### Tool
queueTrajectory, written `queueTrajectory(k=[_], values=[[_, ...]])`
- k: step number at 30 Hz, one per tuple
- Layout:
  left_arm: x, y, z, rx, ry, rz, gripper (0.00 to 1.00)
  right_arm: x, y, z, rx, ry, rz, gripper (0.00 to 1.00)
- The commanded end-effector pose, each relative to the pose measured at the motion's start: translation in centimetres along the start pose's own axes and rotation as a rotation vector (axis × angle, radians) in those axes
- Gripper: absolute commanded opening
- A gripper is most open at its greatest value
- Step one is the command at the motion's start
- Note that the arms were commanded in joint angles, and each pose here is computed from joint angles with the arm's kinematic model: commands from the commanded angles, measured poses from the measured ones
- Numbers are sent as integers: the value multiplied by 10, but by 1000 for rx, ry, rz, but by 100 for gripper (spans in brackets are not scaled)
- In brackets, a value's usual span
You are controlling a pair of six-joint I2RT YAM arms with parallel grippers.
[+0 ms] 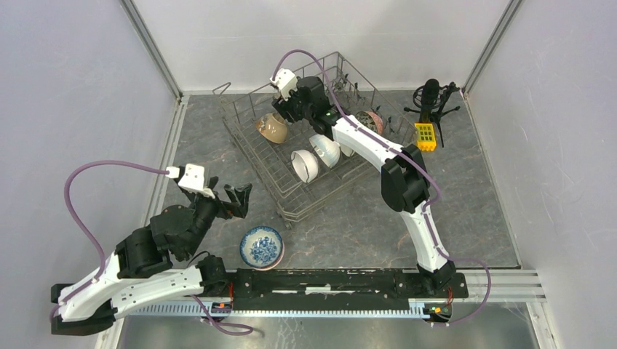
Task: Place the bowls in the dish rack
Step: Place the bowl in the dish rack.
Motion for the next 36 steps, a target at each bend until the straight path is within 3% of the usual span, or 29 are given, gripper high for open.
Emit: queueTrajectory(k=[1, 8, 24, 36], values=[[-3, -3, -4, -28, -13, 15, 100, -1, 14, -1, 0, 18, -28, 20], [-2, -3, -4, -24, -12, 19, 100, -4, 19, 2, -8, 27, -27, 39], [-2, -3, -4, -20, -12, 23, 100, -15, 37, 16, -19, 56, -60, 52], [-3, -4, -4, -19, -10, 29, 100, -21, 53, 26, -32, 78, -94, 57]])
Point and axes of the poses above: each gripper's point midway between its finger pads, its own x axis back along the fingers, its own y axis along the line the jaws close on, z = x × y, the point moved 7 cm from there along x, back along the fingers, and after that the axes turned 8 degrees about x, right-handed, at the moved point
